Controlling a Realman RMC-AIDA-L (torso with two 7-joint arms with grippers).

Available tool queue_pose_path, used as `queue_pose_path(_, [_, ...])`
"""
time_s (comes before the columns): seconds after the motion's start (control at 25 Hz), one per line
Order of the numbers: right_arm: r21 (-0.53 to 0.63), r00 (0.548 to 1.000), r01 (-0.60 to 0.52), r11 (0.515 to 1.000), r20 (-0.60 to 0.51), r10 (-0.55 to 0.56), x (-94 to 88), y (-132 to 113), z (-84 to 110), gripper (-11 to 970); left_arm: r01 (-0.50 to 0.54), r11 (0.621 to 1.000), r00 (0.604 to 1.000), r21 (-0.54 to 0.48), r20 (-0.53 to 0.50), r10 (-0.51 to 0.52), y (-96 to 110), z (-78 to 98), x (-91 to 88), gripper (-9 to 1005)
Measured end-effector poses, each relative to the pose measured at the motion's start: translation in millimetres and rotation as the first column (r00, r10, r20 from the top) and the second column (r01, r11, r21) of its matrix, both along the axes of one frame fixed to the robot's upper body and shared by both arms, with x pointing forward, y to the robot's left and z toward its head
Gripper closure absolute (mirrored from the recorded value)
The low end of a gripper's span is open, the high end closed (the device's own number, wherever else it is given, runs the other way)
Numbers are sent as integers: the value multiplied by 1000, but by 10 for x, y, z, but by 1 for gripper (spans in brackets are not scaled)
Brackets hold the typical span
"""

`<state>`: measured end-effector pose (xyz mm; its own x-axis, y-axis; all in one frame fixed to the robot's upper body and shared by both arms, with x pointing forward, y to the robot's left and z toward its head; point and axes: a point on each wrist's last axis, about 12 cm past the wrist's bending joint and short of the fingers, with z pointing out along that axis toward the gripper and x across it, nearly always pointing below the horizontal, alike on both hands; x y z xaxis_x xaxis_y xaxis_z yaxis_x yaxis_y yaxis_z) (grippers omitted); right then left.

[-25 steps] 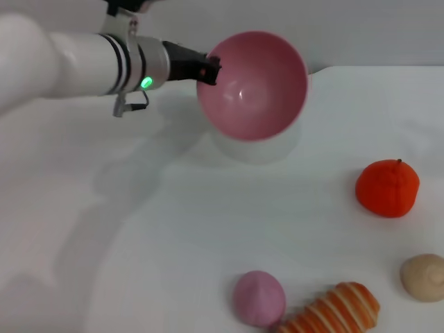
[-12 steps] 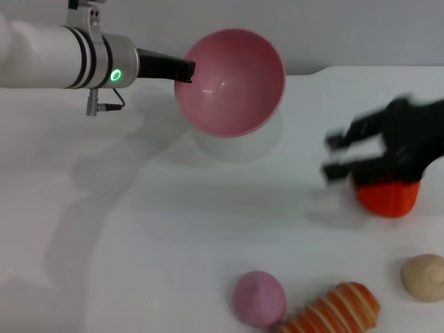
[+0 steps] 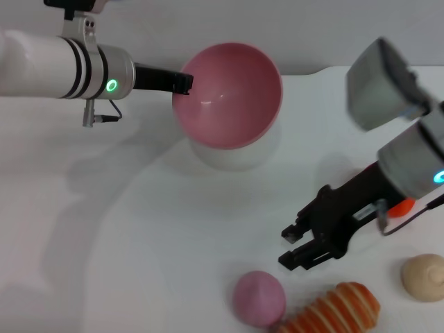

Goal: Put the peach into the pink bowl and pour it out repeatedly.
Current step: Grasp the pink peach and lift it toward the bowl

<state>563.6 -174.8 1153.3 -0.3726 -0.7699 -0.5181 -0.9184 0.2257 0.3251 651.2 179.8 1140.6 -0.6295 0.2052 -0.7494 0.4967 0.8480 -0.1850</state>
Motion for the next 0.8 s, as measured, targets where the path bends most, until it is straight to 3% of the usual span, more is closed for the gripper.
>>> queue_pose_path(0.32, [-71,1000,-20,997,0,20,-38,250,-408,489,-12,1000,1000,-19,-11,11,31,-55,-37,957])
queue_pose_path(0.8, [-89,999,-52,995,-9,51,-131,407,-590,508,-16,1000,1000,-14,-24,15,56,-115,-76,957])
